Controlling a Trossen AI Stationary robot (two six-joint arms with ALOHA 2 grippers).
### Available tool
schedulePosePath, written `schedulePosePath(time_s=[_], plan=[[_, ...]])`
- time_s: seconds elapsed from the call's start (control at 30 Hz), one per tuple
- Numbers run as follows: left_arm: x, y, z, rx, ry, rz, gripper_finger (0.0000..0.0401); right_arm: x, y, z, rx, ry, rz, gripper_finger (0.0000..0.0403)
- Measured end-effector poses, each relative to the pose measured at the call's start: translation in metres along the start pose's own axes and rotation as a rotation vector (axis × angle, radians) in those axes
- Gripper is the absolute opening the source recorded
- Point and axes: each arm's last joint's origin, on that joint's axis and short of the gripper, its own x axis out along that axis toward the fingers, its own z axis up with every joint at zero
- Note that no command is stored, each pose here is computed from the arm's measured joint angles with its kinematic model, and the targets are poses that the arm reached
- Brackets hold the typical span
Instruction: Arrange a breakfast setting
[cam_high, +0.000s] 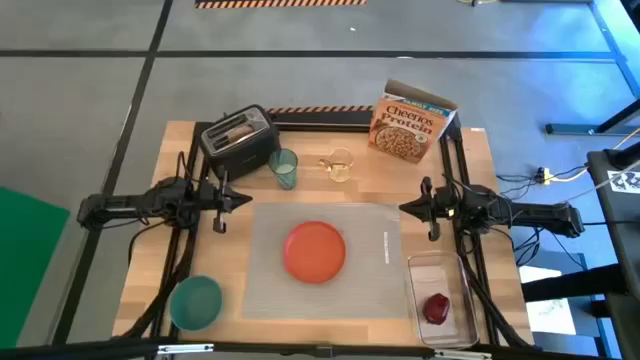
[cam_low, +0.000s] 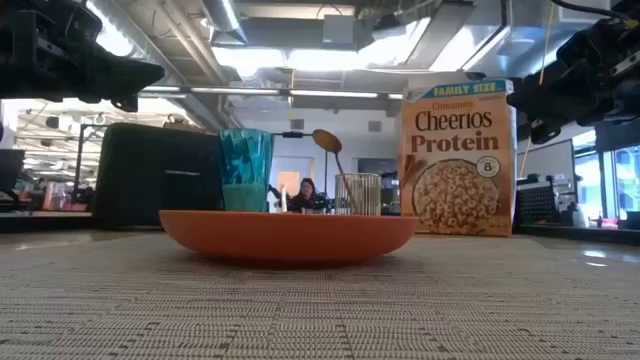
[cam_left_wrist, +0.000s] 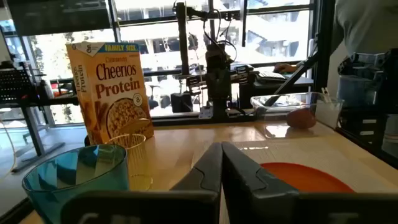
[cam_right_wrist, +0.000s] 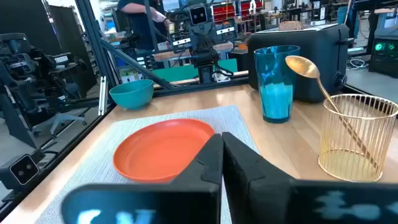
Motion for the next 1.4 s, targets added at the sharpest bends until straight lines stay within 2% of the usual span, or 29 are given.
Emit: schedulePosePath(time_s=[1.3,1.4], plan=[[0.0000,0.0000,0.0000,0.000,0.000,0.000,0.0000,0.0000,0.0000,0.0000,0.000,0.000,0.000,0.0001],[0.0000,0.0000,0.0000,0.000,0.000,0.000,0.0000,-0.0001,-0.0005,0.0041,-0.004,-0.047,-0.033,0.0001]])
